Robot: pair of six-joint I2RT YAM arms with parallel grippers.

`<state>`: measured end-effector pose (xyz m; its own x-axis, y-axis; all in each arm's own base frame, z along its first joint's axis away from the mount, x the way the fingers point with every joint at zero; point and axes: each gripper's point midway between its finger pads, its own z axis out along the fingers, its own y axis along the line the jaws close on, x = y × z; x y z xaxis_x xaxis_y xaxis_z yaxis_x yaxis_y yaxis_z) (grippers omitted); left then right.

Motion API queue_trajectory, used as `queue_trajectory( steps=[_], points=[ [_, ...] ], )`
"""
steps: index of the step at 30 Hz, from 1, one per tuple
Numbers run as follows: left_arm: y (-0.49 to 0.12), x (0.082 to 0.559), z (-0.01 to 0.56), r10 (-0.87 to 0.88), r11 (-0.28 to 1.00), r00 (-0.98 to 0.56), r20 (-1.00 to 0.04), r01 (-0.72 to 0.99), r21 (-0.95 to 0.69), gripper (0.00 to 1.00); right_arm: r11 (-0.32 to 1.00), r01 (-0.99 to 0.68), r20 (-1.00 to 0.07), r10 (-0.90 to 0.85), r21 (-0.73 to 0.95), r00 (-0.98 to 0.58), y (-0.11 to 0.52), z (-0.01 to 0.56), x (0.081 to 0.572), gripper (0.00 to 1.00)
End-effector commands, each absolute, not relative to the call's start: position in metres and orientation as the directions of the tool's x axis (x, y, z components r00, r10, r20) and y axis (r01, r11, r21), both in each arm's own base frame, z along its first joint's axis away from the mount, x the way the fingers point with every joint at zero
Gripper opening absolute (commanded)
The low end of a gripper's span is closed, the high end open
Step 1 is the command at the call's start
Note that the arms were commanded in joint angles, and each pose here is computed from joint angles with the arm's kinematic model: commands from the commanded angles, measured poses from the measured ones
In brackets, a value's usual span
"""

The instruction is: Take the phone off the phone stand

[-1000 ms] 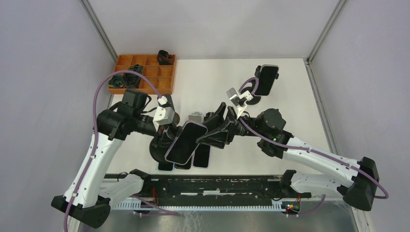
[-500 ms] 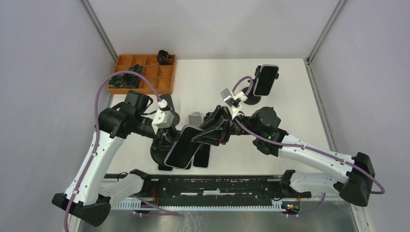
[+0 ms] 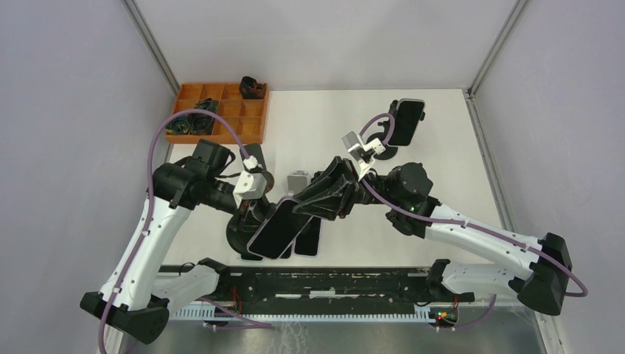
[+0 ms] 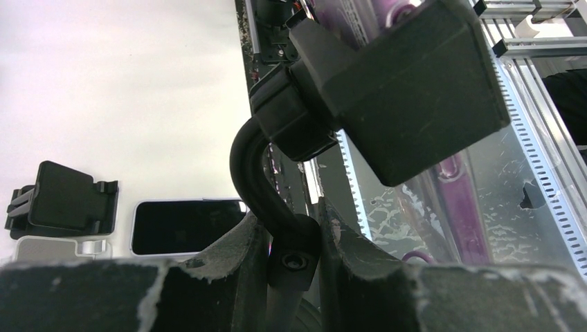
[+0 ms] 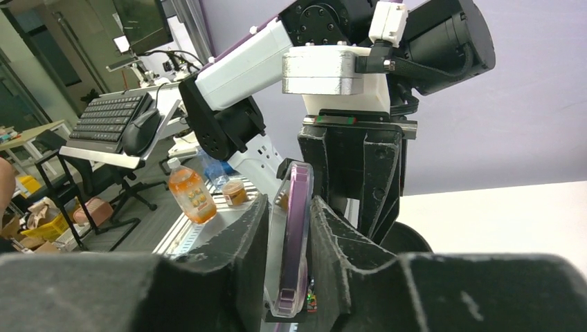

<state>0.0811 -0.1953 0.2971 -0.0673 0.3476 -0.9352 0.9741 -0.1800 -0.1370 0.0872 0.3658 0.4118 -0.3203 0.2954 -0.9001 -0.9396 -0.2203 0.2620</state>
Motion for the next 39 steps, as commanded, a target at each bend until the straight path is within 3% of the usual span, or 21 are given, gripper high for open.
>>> queue_trajectory(
  steps=[1,4,10,12,14,15,29,39],
  points=[
    [-0.199,0.077,0.32,0.273,-0.22,0.012,-0.962,0.974,-0.05,0.02,-0.286,-0.936,-0.892,0.338,0.205,-0.299,0.359,0.432,0.071,0.38],
    [-0.199,0.078,0.319,0.275,-0.218,0.016,-0.961,0.975,-0.047,0.02,-0.303,-0.933,-0.91,0.3,0.192,-0.285,0.361,0.424,0.065,0.5],
    [-0.199,0.079,0.321,0.27,-0.221,0.019,-0.963,0.974,-0.043,0.02,-0.288,-0.934,-0.922,0.258,0.212,-0.289,0.368,0.409,0.066,0.49],
    [-0.199,0.078,0.322,0.269,-0.221,0.02,-0.963,0.974,-0.042,0.02,-0.284,-0.934,-0.922,0.257,0.215,-0.29,0.37,0.408,0.068,0.34],
    [-0.199,0.078,0.322,0.27,-0.22,0.023,-0.963,0.975,-0.038,0.02,-0.245,-0.947,-0.926,0.262,0.208,-0.271,0.371,0.408,0.074,0.08],
    [-0.199,0.078,0.321,0.272,-0.218,0.022,-0.962,0.975,-0.039,0.02,-0.225,-0.952,-0.926,0.268,0.208,-0.265,0.37,0.41,0.077,0.01],
    [-0.187,0.081,0.301,0.345,-0.209,0.146,-0.927,0.975,0.076,0.02,0.035,-0.996,-0.916,0.397,0.077,-0.057,0.328,0.484,0.105,0.0],
    [-0.178,0.078,0.28,0.391,-0.211,0.196,-0.899,0.97,0.12,0.02,0.053,-0.995,-0.865,0.5,0.09,-0.052,0.296,0.507,0.112,0.0]
  ],
)
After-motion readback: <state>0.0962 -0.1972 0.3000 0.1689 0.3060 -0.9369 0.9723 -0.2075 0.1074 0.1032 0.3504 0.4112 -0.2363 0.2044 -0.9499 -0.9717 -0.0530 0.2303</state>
